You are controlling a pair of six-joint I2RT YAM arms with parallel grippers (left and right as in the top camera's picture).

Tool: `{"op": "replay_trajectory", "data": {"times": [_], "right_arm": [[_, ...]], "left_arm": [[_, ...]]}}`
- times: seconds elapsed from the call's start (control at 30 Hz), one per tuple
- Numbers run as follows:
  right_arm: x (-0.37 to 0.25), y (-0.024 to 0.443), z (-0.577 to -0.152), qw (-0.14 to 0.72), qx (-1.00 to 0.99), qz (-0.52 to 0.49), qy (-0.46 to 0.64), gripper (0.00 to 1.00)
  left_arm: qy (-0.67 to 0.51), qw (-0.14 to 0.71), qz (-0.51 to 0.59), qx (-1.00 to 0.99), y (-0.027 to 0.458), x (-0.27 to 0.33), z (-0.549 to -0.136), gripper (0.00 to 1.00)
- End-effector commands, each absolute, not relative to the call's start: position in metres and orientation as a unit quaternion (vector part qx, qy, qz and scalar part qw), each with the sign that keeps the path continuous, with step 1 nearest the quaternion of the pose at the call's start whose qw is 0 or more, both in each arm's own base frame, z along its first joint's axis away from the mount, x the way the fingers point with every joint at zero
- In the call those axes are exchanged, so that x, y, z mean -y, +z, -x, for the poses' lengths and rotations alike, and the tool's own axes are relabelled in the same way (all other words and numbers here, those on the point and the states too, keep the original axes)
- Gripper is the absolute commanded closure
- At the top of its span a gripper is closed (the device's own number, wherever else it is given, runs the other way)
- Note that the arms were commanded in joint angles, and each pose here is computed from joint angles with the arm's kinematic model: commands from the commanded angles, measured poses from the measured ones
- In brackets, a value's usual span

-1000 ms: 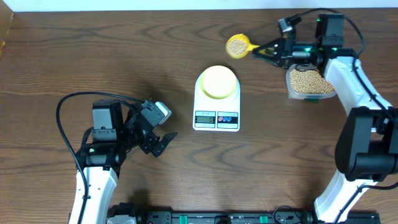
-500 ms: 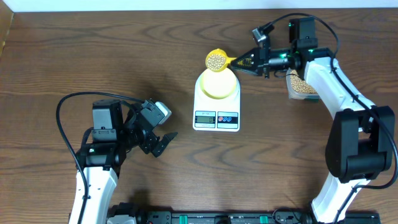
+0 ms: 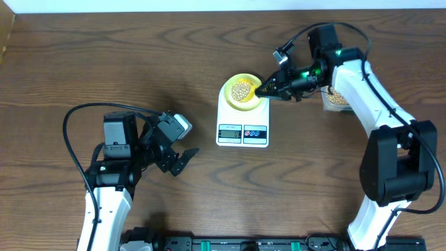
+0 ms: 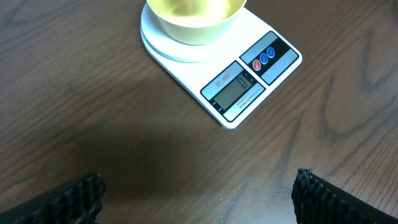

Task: Scoop item into bowl and weigh 50g on scale
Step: 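Carry the filled scoop left over the yellow bowl on the scale, then tip the scoop to pour soybeans into the yellow bowl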

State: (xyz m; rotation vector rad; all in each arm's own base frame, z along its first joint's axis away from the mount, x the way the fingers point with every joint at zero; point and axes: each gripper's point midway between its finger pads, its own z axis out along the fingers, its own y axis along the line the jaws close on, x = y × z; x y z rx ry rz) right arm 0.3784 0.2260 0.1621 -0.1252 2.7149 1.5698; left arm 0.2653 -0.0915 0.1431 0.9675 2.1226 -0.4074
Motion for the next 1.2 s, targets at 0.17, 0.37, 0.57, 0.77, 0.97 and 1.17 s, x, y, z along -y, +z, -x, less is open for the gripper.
{"op": "replay_trajectory", "data": {"times": [0.17,0.37,0.57,0.77,0.97,1.17], "right_arm": [[-0.216,0.17,-0.394,0.074,-0.895,0.112,0.425,0.99],[-0.213,0.163,-0.397,0.081,-0.905,0.114,0.401,0.99],[-0.215,0.157,-0.397,0.089,-0.915,0.131,0.37,0.99],[-0.218,0.168,-0.402,0.109,-0.921,0.15,0.343,0.99],[-0.217,0.172,-0.401,0.115,-0.932,0.165,0.303,0.99],[-0.223,0.177,-0.402,0.129,-0.932,0.187,0.283,0.99]], "left_arm": [[-0.155,0.379,-0.383,-0.828,0.144,0.091,-0.266,0.02],[-0.155,0.379,-0.383,-0.828,0.144,0.091,-0.266,0.02],[-0.155,0.379,-0.383,-0.828,0.144,0.091,-0.266,0.02],[-0.155,0.379,-0.383,-0.828,0.144,0.091,-0.266,0.02],[-0.155,0.379,-0.383,-0.828,0.144,0.091,-0.266,0.02],[-0.155,0.379,-0.383,-0.828,0.144,0.091,-0.266,0.02]]}}
